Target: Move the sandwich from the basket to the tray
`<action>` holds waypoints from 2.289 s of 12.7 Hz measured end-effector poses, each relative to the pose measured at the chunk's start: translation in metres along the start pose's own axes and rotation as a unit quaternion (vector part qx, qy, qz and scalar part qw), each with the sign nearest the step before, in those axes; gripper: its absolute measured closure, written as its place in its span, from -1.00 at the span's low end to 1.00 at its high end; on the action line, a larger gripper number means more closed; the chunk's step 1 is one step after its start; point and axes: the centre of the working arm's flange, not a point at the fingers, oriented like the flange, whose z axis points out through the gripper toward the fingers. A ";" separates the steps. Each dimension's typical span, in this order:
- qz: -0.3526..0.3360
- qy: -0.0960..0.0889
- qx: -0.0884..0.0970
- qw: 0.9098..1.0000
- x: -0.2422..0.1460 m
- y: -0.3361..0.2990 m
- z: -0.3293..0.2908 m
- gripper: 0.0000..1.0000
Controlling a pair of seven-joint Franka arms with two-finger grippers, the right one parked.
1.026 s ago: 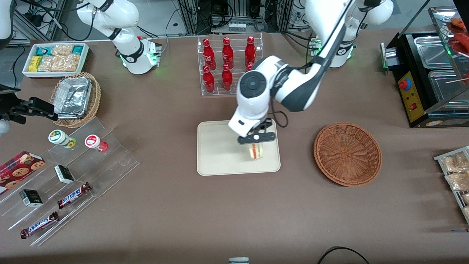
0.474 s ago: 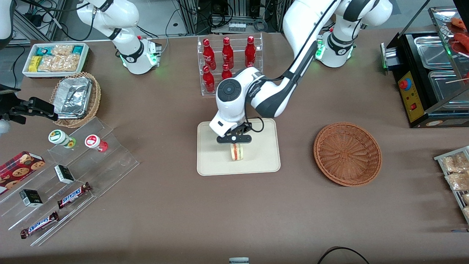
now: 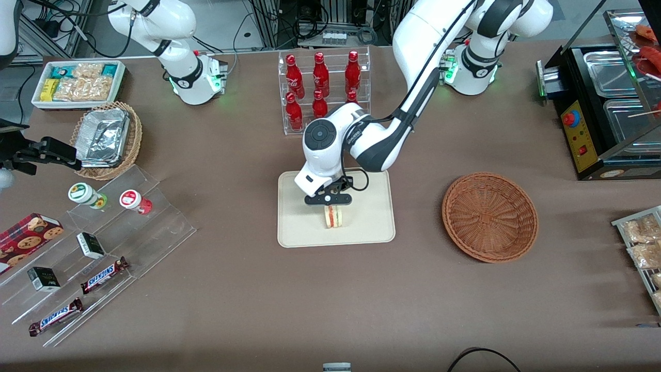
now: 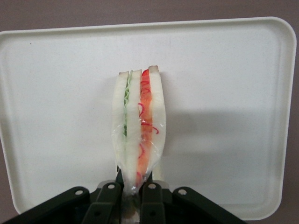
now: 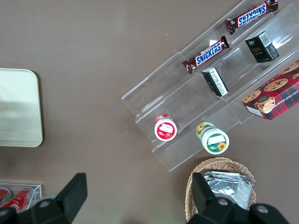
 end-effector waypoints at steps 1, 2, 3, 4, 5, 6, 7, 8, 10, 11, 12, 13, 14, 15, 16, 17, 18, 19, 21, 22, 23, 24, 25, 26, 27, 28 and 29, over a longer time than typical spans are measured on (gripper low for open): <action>0.000 0.005 -0.005 1.000 0.001 0.002 0.002 0.70; 0.000 0.007 -0.008 1.000 0.001 0.002 0.004 0.70; 0.000 0.007 -0.009 1.000 0.002 0.003 0.004 0.72; 0.000 0.007 -0.008 1.000 0.002 0.002 0.005 0.70; 0.000 0.007 -0.008 1.000 0.002 0.002 0.005 0.54; 0.000 0.007 -0.009 1.000 0.002 0.003 0.005 0.32; 0.000 0.008 -0.009 1.000 0.002 0.003 0.004 0.10; 0.000 0.008 -0.009 1.000 0.002 0.003 0.004 -0.12; -0.001 0.012 -0.013 1.000 0.005 0.004 -0.001 -0.52; -0.003 0.016 -0.015 1.000 0.008 0.004 -0.007 -0.75; -0.006 0.019 -0.016 1.000 0.011 0.002 -0.018 -0.96; -0.010 0.018 -0.012 1.000 0.014 -0.001 -0.034 -0.98; -0.015 0.016 -0.006 1.000 0.016 -0.007 -0.054 -0.98; -0.024 0.014 0.001 1.000 0.019 -0.017 -0.078 -0.98; -0.033 0.013 0.004 0.999 0.024 -0.030 -0.098 -0.98; -0.045 0.013 0.005 0.999 0.030 -0.043 -0.116 -0.98; -0.059 0.010 0.008 0.998 0.036 -0.057 -0.131 -0.98; -0.075 0.005 0.014 0.997 0.042 -0.074 -0.146 -0.98; -0.105 0.001 0.018 0.994 0.055 -0.113 -0.174 -0.98; -0.120 0.001 0.017 0.993 0.061 -0.134 -0.184 -0.98; -0.134 0.000 0.018 0.991 0.064 -0.155 -0.191 -0.98; -0.146 -0.002 0.020 0.989 0.066 -0.175 -0.196 -0.98; -0.157 -0.005 0.022 0.987 0.066 -0.192 -0.200 -0.98; -0.164 -0.010 0.025 0.986 0.065 -0.210 -0.204 -0.98; -0.167 -0.015 0.029 0.985 0.061 -0.239 -0.217 -0.98; -0.162 -0.021 0.034 0.986 0.060 -0.258 -0.225 -0.98; -0.155 -0.025 0.035 0.987 0.061 -0.281 -0.235 -0.98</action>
